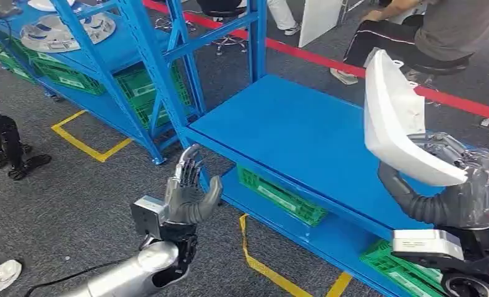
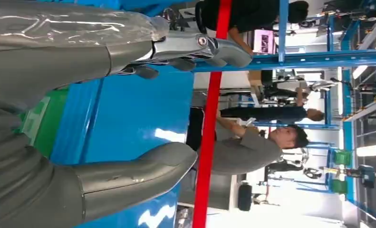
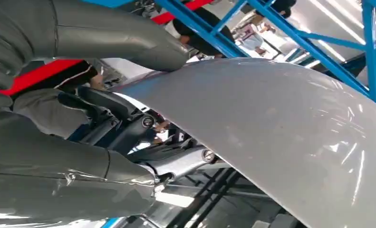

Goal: Take the parts from the cabinet and place them on the table.

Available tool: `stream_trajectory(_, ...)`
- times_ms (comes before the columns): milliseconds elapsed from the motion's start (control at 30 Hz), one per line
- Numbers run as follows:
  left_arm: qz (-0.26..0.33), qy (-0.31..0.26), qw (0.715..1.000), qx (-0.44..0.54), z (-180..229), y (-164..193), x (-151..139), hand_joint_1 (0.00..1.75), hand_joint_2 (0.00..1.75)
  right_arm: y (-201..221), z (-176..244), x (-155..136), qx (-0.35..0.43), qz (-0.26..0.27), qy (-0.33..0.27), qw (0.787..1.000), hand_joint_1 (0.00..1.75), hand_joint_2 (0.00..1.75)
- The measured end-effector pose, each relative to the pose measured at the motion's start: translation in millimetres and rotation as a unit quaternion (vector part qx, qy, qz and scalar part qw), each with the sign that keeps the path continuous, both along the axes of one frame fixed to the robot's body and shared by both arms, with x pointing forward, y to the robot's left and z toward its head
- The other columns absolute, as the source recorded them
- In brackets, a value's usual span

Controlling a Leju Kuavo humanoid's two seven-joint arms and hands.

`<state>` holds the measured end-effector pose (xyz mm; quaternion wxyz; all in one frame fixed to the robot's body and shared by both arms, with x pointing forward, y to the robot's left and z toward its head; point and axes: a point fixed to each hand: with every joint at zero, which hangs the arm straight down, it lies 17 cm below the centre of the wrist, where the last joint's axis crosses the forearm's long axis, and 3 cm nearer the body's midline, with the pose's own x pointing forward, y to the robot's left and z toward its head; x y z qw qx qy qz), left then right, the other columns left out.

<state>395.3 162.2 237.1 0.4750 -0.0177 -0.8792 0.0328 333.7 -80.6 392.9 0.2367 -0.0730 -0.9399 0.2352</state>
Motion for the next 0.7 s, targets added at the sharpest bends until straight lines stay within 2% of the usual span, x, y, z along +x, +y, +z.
stream_trajectory(200,0.008,0.004,1.0,0.001,-0.8,2.5,1.2,0.0,1.75,-2.6,-0.7,2.1,0.016,0.009,0.021,1.0,1.75,1.75)
stream_trajectory(700,0.003,-0.001,1.0,0.003,2.4,0.5,0.0,0.0,1.75,-2.8,-2.2,0.7,0.021,0.014,0.023,0.999,1.75,1.75)
